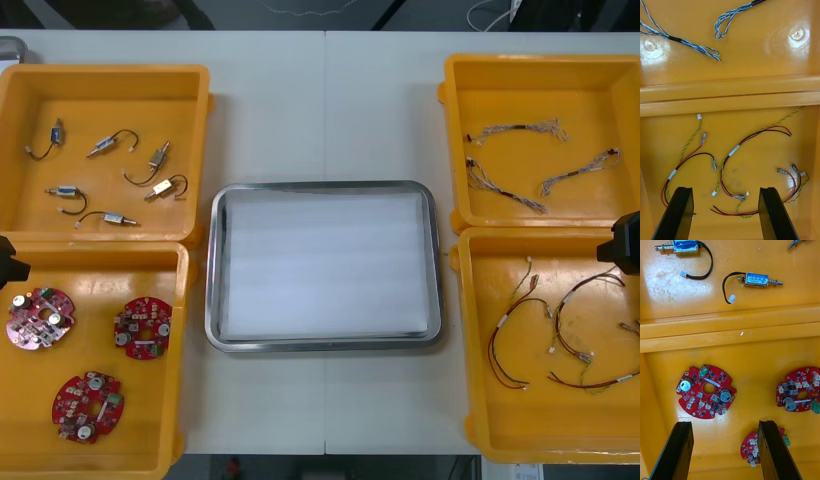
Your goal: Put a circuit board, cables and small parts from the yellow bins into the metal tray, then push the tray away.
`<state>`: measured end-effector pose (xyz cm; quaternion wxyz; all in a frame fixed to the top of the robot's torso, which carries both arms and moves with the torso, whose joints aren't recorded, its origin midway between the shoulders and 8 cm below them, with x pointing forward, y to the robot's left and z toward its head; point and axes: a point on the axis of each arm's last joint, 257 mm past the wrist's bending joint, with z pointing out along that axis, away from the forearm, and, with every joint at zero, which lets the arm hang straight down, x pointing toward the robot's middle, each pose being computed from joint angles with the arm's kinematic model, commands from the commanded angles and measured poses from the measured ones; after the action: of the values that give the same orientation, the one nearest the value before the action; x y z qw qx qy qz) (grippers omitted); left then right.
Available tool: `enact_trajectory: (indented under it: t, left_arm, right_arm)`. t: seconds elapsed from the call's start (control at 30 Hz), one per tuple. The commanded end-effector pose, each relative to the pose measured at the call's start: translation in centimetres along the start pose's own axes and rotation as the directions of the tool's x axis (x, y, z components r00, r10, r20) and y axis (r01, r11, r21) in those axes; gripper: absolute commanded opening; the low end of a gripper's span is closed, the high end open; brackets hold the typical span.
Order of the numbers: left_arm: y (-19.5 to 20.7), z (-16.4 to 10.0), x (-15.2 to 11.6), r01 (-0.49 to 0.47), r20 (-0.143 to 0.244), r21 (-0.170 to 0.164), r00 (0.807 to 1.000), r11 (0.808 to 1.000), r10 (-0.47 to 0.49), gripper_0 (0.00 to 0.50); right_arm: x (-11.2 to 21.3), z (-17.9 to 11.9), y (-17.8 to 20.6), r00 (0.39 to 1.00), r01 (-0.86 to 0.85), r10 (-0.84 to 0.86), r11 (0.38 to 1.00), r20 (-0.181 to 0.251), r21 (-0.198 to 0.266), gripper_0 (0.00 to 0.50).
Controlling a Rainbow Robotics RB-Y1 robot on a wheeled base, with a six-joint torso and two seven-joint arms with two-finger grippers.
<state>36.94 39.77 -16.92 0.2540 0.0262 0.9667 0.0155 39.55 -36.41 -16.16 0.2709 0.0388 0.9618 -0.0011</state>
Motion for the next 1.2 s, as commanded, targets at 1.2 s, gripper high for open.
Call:
enact_trajectory:
  t: [1.2]
  left_arm:
    - [1.1,6.5,4.7,0.001,-0.143,-0.077,0.99,0.997,-0.012,0.5]
  right_arm:
    - [6.9,-1.0,-7.0,0.94,-0.334,0.339,0.938,-0.038,0.096,0.5]
